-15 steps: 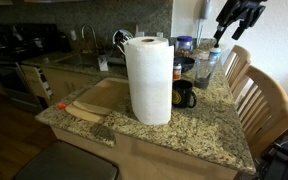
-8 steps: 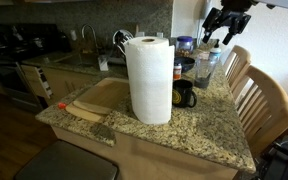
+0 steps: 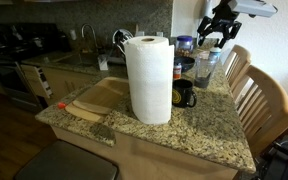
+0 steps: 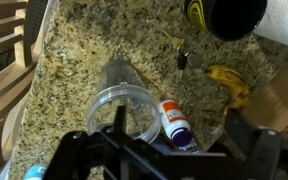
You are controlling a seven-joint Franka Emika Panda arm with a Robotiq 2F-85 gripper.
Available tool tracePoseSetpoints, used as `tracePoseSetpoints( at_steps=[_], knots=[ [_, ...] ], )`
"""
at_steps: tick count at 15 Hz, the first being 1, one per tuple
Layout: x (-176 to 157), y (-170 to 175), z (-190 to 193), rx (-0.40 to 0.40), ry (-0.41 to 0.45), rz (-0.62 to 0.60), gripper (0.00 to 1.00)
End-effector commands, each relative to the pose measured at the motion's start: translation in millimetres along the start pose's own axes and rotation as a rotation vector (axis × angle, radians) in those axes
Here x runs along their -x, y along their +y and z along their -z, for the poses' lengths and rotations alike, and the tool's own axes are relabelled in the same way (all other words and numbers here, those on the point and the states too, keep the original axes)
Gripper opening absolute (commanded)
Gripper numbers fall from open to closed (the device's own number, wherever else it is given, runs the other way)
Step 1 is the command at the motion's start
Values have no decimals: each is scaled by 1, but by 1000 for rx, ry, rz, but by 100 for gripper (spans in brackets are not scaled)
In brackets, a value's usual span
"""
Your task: Put the cup in the black bowl
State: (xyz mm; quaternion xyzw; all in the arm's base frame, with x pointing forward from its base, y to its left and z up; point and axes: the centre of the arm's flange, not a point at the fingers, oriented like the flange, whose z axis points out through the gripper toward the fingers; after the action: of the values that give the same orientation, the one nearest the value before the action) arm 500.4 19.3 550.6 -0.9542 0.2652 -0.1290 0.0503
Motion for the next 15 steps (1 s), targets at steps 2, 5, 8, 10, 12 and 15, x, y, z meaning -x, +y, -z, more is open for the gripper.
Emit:
tracePoseSetpoints(
  at_steps=[2,5,8,10,12,15],
  knots=[
    [-44,56,-32,70,32,-243,100],
    [-41,64,-27,71,13,-236,100],
    [-38,56,-25,66,17,-222,100],
    [-32,48,-23,63,28,-215,100],
    [-27,44,-20,62,66,-220,100],
    [-39,41,-28,92,93,-281,100]
  ],
)
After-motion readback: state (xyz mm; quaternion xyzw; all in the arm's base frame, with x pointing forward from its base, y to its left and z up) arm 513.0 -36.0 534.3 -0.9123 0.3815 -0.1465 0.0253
